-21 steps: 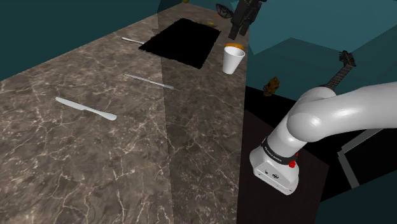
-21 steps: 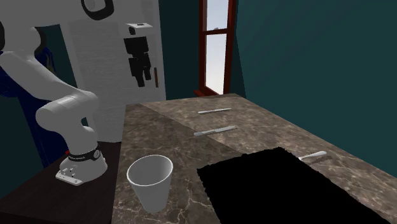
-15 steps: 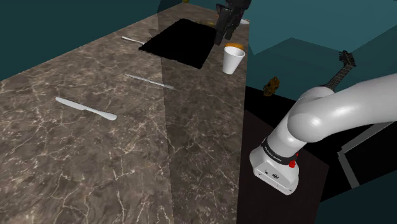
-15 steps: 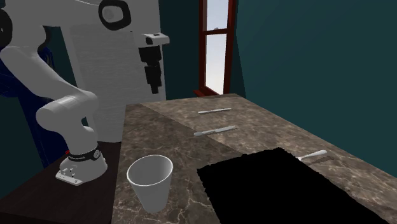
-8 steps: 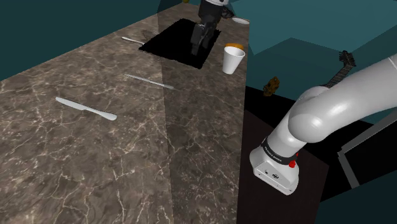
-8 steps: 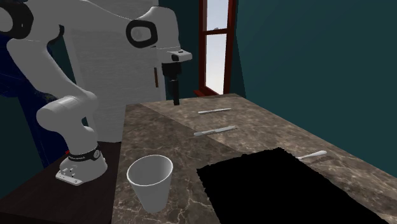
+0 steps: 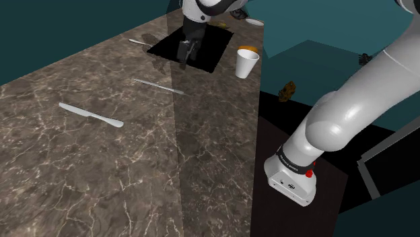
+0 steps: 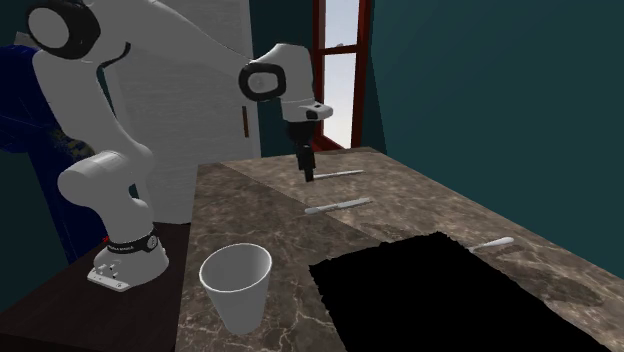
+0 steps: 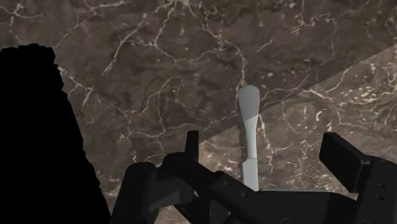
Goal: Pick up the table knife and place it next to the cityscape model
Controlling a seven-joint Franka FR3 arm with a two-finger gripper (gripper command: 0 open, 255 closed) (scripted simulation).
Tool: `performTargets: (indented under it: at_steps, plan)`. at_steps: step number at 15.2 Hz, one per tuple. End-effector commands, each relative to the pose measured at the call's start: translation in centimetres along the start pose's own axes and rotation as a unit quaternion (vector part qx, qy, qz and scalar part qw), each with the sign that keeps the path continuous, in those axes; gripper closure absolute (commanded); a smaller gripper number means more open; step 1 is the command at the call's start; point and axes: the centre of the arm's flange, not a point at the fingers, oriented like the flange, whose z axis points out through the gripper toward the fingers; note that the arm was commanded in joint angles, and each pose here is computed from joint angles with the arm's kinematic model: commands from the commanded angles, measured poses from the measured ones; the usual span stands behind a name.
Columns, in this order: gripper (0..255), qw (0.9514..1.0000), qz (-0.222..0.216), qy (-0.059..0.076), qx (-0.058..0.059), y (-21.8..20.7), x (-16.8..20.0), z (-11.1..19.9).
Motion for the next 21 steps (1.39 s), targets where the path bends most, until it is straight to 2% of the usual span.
performTargets:
  at_steps: [1, 10, 18, 21]
  plan:
    - [0, 0.9999, -0.013, 0.000, -0.002, -0.5, 2.3, 1.8]
    - [0, 0.9974, -0.071, 0.000, -0.011, -3.3, 10.8, 9.7]
    - [0, 0.9972, -0.074, 0.000, -0.011, -3.4, 11.2, 14.0]
    - [0, 0.9972, -0.074, 0.000, -0.011, -3.4, 11.2, 14.0]
